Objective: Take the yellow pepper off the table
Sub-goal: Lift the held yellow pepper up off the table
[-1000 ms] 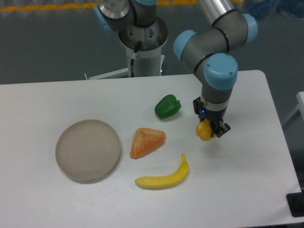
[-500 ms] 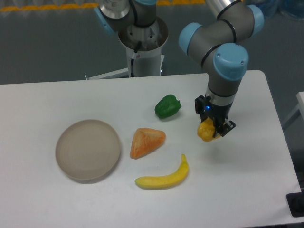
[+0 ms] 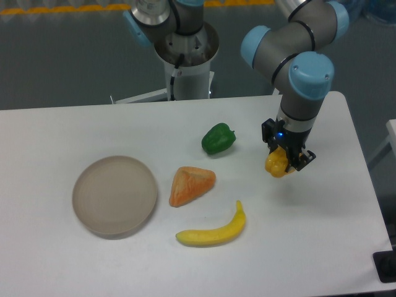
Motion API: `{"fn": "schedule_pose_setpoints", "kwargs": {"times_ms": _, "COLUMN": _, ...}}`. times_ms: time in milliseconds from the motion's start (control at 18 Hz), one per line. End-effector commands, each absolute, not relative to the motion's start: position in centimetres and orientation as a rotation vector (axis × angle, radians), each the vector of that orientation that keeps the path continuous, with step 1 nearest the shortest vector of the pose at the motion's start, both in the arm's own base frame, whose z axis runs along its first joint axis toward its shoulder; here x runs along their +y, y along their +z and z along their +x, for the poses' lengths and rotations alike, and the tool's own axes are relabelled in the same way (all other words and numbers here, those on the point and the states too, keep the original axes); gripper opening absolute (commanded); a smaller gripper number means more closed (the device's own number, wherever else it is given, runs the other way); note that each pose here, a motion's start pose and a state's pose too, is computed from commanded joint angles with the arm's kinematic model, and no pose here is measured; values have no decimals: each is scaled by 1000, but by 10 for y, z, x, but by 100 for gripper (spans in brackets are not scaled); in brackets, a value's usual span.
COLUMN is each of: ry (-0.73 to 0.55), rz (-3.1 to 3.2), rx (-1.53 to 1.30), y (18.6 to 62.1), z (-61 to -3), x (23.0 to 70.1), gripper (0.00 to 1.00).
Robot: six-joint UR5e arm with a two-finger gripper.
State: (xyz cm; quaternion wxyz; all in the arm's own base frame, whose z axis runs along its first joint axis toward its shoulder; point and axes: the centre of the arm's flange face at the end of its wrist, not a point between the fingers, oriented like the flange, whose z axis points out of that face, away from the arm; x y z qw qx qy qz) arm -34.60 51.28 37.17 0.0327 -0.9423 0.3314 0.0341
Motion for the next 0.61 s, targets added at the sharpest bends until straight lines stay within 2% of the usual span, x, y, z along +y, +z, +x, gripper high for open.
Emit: {"fn": "schedule_pose_setpoints", "kwargs": {"times_ms": 611, "ry": 119, "rz": -2872, "rx": 1085, "y": 376, "z": -344, "x": 516, "gripper": 23}}
